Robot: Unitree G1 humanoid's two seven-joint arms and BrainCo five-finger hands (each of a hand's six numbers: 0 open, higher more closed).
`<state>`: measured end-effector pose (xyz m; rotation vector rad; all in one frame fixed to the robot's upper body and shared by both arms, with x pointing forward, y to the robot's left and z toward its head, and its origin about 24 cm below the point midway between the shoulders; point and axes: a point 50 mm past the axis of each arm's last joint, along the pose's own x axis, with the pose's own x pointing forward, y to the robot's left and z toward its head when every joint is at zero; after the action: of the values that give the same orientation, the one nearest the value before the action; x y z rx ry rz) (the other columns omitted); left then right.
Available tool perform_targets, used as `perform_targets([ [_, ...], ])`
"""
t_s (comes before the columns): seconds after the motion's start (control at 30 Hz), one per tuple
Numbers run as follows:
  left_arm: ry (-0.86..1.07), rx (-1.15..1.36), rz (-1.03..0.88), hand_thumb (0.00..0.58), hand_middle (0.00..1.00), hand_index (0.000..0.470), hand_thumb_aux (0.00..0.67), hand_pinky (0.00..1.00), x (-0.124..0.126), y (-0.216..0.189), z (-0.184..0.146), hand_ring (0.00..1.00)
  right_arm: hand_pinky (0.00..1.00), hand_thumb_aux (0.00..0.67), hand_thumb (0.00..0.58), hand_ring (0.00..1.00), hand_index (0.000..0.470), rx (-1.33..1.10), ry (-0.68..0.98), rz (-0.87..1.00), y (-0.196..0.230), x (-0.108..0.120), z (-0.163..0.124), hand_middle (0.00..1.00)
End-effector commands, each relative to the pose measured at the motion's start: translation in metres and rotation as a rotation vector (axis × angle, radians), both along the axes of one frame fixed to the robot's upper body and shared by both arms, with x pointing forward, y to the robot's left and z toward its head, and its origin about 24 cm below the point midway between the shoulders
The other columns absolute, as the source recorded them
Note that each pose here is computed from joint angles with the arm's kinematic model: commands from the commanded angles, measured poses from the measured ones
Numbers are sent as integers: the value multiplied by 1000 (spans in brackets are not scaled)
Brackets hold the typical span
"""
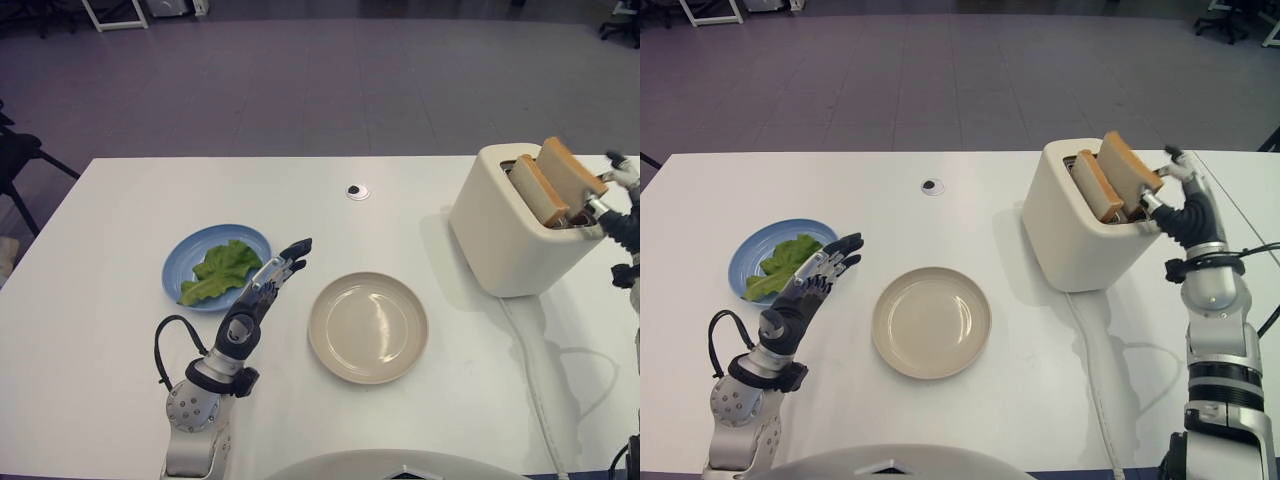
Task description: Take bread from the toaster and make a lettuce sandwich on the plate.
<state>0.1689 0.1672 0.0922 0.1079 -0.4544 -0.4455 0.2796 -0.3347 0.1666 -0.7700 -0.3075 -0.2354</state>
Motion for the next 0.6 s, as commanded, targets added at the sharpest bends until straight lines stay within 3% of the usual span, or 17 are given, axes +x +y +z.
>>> perform_targets([
  [0.03,11,-7,-2,0,0,0,0,0,0,-1,-2,0,0,670,580,0,470,134,-203,52,5,5,54,0],
  [0.17,10,-9,8,0,0,0,0,0,-2,-1,-3,0,0,670,580,0,470,218,-331,194,23,0,91,0],
  [0.27,11,-9,7,0,0,0,0,0,-2,-1,-3,0,0,670,580,0,470,308,-250,410,51,-10,94,0],
  [0.43,10,-10,9,0,0,0,0,0,-2,-1,-2,0,0,670,580,0,470,372,61,754,108,-30,71,0],
  [0.6,9,-16,6,0,0,0,0,0,2,-1,-2,0,0,670,580,0,470,298,297,889,151,-44,27,0],
])
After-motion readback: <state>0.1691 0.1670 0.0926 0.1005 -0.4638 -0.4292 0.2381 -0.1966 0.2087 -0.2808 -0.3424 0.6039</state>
